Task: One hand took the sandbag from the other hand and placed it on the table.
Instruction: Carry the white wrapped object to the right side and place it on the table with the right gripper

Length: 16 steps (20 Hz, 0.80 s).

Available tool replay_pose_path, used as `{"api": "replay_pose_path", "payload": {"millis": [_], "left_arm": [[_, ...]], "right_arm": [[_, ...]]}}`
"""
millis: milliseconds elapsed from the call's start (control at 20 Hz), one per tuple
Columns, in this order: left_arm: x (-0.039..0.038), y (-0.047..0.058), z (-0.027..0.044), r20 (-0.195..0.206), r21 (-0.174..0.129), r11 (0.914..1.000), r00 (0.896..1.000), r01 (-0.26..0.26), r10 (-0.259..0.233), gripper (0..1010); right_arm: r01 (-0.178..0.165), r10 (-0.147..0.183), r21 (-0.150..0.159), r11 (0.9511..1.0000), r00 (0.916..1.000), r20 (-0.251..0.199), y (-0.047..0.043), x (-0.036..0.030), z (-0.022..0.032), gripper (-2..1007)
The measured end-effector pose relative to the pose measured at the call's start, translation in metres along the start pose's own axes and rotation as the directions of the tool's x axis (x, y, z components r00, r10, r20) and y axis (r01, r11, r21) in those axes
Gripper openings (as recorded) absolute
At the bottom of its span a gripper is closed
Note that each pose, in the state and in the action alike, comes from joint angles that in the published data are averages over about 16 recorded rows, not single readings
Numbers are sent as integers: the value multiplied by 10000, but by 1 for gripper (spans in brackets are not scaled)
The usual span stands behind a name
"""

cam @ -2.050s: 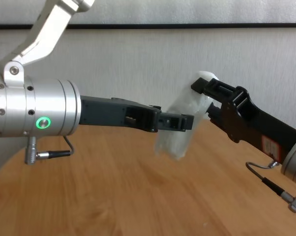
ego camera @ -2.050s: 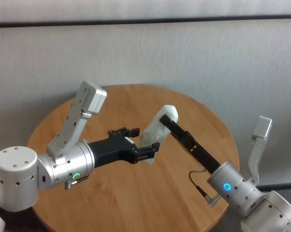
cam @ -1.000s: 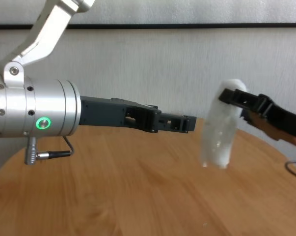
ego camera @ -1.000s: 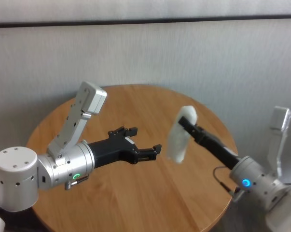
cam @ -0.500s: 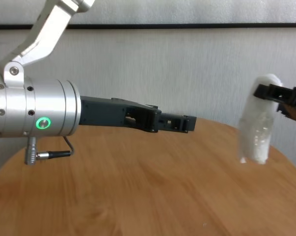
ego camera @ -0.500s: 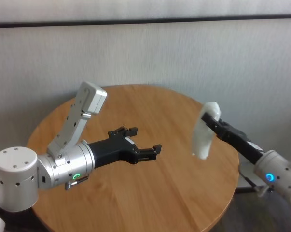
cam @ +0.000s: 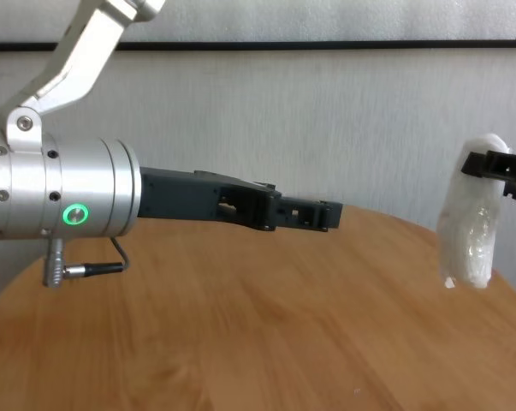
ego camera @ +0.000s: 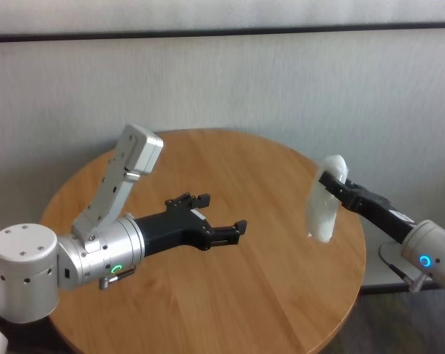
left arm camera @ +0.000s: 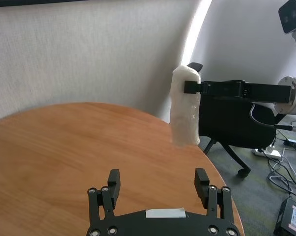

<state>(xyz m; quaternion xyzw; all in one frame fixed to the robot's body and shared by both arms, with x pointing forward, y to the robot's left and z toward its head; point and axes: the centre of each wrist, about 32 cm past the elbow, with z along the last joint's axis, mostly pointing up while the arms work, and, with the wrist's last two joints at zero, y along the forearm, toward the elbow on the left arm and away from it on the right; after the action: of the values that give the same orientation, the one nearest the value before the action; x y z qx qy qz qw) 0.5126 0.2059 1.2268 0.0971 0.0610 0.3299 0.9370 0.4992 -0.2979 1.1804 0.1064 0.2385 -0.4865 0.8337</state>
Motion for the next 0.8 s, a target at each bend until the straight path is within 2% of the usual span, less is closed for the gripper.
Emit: {"api": "replay_pose_path", "payload": {"millis": [200, 350, 600, 800], "left_arm": [[1, 27, -17, -142, 102, 9984, 9983, -565, 566, 1000], [6, 50, -35, -310, 231, 9937, 9934, -1096, 1103, 1000], [21, 82, -74, -581, 524, 9790, 9781, -1968, 1998, 1000], [38, 90, -100, -734, 743, 9677, 9664, -2409, 2462, 1000]], "right_arm": [[33, -31, -223, 9997, 9999, 122, 45, -8, 47, 460], [65, -57, -424, 9991, 9998, 193, 86, -21, 67, 460], [204, -184, -802, 9966, 9995, 263, 149, -38, 65, 460], [377, -343, -1188, 9922, 9989, 305, 199, -38, 54, 460]]}}
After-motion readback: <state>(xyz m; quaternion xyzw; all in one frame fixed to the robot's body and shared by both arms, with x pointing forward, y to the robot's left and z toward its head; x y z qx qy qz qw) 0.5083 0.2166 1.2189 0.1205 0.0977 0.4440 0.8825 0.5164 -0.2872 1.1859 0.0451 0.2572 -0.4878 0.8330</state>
